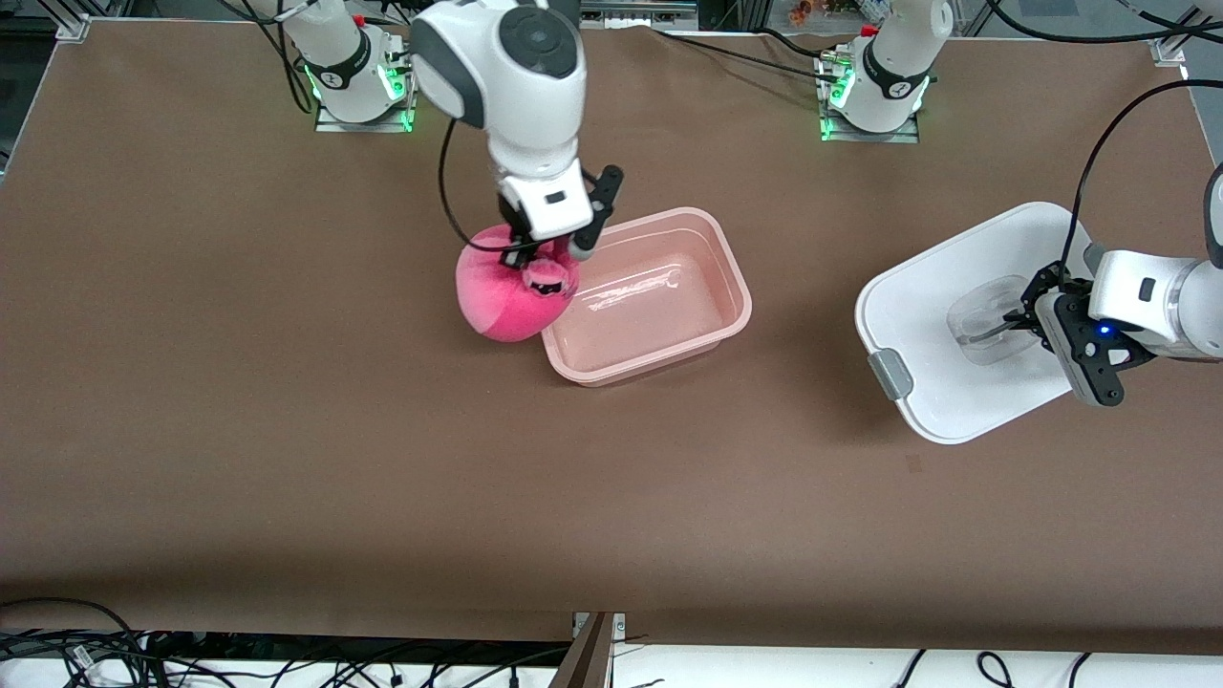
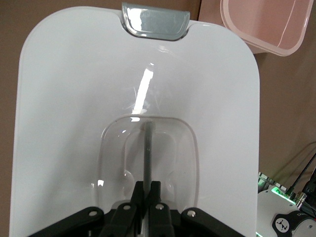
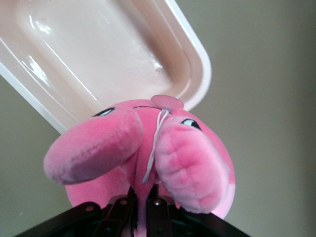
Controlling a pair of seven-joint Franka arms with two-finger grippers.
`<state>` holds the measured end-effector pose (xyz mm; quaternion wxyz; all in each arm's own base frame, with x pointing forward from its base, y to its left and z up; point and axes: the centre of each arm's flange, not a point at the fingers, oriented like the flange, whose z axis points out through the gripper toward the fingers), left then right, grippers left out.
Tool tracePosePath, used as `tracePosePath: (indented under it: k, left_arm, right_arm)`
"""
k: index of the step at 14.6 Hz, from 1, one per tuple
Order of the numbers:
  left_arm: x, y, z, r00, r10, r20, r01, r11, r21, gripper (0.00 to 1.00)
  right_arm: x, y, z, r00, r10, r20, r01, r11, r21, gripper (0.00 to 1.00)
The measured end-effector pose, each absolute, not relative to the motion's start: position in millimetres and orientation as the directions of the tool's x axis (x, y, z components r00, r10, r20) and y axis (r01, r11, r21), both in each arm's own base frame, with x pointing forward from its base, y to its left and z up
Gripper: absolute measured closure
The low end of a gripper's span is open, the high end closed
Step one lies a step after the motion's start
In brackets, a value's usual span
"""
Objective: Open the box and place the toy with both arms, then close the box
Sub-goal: 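Carry the pink toy into the pink box and open the right gripper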
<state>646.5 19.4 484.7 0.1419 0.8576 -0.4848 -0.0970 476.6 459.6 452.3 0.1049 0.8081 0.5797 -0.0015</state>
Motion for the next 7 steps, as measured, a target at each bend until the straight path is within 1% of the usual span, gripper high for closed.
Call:
tracePosePath:
  k: [3,5,7]
  left_arm:
    - [646.5,19.6,484.7,0.508,-0.860,-0.037,-0.806,-0.490,0.332,0.93]
    - [646.5,21.7,484.5,0.506,-0.861,-0.051,-0.807,-0.494,0.323,0.93]
    - [646.7,25.4,484.9,0.505,-0.860,-0.069,-0.808,-0.500,0.311,0.93]
  right_arm:
    - [455.9,483.9,438.3,0.326,0.935,-0.139,0.936,-0.300,0.182,0.92]
    - [440.4,502.3,425.5,0.296,0.941,-0.166,0.941,-0.257,0.219,0.92]
    - [425.1,522.9,408.0,0.290,0.939,-0.182,0.937,-0.240,0.255,0.92]
